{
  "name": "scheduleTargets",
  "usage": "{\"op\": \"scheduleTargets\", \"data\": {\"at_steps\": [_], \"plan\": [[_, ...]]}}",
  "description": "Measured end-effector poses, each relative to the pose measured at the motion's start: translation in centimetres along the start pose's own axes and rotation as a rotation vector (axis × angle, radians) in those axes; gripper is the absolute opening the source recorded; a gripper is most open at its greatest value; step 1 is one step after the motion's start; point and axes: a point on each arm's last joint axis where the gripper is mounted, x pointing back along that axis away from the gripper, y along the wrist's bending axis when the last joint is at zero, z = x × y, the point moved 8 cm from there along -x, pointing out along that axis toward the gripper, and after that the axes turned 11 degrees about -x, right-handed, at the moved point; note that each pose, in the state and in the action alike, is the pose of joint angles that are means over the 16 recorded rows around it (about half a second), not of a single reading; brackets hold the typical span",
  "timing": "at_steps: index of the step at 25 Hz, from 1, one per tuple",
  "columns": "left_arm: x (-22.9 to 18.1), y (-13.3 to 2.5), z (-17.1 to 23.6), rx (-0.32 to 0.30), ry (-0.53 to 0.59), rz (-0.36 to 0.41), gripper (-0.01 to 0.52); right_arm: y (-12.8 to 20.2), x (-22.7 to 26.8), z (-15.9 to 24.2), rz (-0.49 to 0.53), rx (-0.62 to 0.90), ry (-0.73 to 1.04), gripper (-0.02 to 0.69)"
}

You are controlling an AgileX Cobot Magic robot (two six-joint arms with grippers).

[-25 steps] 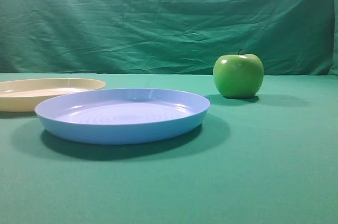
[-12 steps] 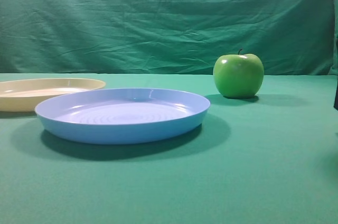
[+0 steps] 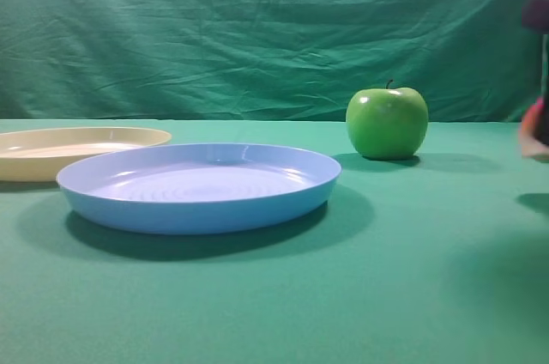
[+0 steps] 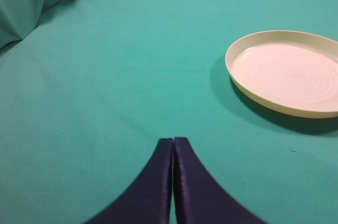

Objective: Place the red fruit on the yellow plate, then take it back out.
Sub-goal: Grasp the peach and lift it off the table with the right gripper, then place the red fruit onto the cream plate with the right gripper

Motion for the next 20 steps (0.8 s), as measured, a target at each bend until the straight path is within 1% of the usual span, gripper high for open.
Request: {"op": "scheduleTargets", "data": {"at_steps": [5, 10, 15, 20], "plan": [[0.0, 0.0, 0.0, 0.0, 0.0, 0.0, 0.0, 4.6, 0.2, -5.6, -0.07, 0.108, -0.09, 0.183], [0.0, 0.0, 0.0, 0.0, 0.0, 0.0, 0.0, 9.0, -1.8, -9.3, -0.134, 0.187, -0.124, 0.184], [0.0, 0.0, 0.0, 0.0, 0.0, 0.0, 0.0, 13.1, -5.6, -11.0, -0.187, 0.251, -0.116, 0.184], [0.0, 0.0, 0.0, 0.0, 0.0, 0.0, 0.0, 16.6, -10.2, -11.2, -0.222, 0.306, -0.113, 0.184]]}}
